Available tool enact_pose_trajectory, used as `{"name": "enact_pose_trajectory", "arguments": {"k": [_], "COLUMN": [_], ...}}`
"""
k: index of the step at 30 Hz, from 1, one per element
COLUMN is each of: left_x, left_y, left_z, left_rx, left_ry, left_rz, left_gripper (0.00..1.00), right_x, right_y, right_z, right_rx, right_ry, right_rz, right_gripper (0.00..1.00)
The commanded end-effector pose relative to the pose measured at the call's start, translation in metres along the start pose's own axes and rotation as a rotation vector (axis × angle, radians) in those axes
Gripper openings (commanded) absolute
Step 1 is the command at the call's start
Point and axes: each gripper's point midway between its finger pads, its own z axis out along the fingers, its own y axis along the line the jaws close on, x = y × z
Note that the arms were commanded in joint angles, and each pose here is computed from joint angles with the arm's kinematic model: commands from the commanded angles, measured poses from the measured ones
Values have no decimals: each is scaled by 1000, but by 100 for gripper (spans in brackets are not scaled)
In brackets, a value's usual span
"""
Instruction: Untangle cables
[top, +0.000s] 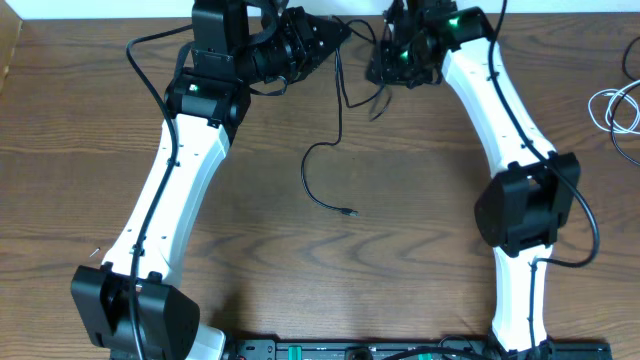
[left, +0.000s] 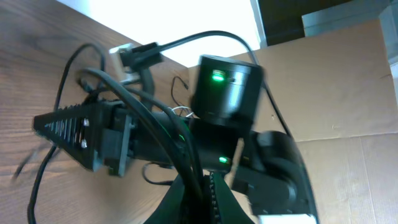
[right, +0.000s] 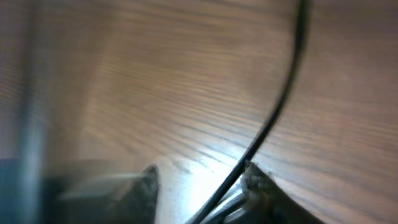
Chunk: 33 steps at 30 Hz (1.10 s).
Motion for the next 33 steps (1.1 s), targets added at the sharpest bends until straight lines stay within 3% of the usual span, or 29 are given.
{"name": "enact_pose_trajectory", "arguments": {"k": [1, 4, 6, 9, 14, 22, 27, 33], "left_x": [0, -19, -39, -66, -99, -107, -95, -56], "left_y": [-3, 5, 13, 24, 34, 44, 53, 79], "left_z": [-3, -16, -33, -63, -113, -138, -129, -102], "left_rx": [22, 7, -8, -33, -64, -87, -124, -253], "left_ry": [17, -38, -91, -173, -289, -316, -270, -150], "left_rz": [54, 96, 89, 79, 71, 67, 83, 92], "left_gripper": [7, 7, 7, 8, 8, 7, 7, 7], "right_x": [2, 14, 21, 29, 32, 40, 40, 37], "right_y": [-41, -72, -96, -133, -180, -223, -178, -136], "right_z": [15, 20, 18, 6, -13, -34, -23, -17], "right_rx": [155, 241, 307, 403, 457, 443, 111, -77], "right_ry": [13, 64, 96, 128, 150, 192, 237, 229], "right_rz": [106, 146, 177, 227, 276, 285, 85, 43], "right_gripper": [25, 21, 25, 52, 79, 86, 84, 84]}}
